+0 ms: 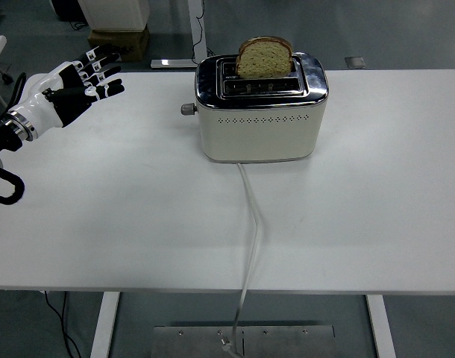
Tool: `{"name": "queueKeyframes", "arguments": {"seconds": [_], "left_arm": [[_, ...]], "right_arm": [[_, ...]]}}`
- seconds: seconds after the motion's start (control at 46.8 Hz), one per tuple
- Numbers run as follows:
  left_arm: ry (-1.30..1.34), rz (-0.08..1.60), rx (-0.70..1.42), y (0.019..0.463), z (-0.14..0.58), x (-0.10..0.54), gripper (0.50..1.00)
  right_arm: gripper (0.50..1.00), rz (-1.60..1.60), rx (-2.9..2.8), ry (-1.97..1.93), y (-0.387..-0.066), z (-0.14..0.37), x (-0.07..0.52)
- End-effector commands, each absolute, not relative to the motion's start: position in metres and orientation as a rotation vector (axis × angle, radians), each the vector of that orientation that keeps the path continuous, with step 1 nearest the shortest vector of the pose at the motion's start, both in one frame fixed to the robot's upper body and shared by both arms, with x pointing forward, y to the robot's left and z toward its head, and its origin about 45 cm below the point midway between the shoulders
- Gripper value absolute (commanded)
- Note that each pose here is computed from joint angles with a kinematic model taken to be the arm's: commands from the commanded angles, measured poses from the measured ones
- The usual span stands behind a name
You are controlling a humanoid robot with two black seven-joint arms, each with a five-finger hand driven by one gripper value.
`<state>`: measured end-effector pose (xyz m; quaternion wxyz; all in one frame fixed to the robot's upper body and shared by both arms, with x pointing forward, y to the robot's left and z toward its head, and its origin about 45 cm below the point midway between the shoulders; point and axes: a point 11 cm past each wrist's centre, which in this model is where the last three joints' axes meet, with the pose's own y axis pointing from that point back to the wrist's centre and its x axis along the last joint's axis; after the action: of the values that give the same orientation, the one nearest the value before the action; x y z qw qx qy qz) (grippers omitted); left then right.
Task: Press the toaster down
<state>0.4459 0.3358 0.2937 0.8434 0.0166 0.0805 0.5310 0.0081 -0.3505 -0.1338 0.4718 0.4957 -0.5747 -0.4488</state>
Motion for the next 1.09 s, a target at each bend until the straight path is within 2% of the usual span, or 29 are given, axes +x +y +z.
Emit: {"name": "queueKeyframes", "arguments": {"seconds": [0.0,0.299,0.449,0.769,1.068], "left_arm": [[0.088,1.097,0.144,0.341,0.304,0.446,1.000],[-0.213,0.891,0.594,0.328,0.303,0.444,1.000],[-0.301,0.819,0.726,0.327,0.300,0.443,1.000],[-0.413,0.720,0.846,0.312,0.309,0.449,1.000],[-0.447,0.651,0.868,0.268,0.299,0.462,1.000]], "right_arm": [[1.000,-1.099,1.214,-1.407,-0.350,-0.134,0.008],[1.000,-1.099,1.214,-1.407,-0.350,-0.134,0.008],[1.000,-1.099,1.214,-1.407,-0.350,-0.134,0.008],[0.998,-1.099,1.214,-1.407,-0.350,-0.134,0.008],[0.998,-1.099,1.214,-1.407,-0.350,-0.134,0.008]]}}
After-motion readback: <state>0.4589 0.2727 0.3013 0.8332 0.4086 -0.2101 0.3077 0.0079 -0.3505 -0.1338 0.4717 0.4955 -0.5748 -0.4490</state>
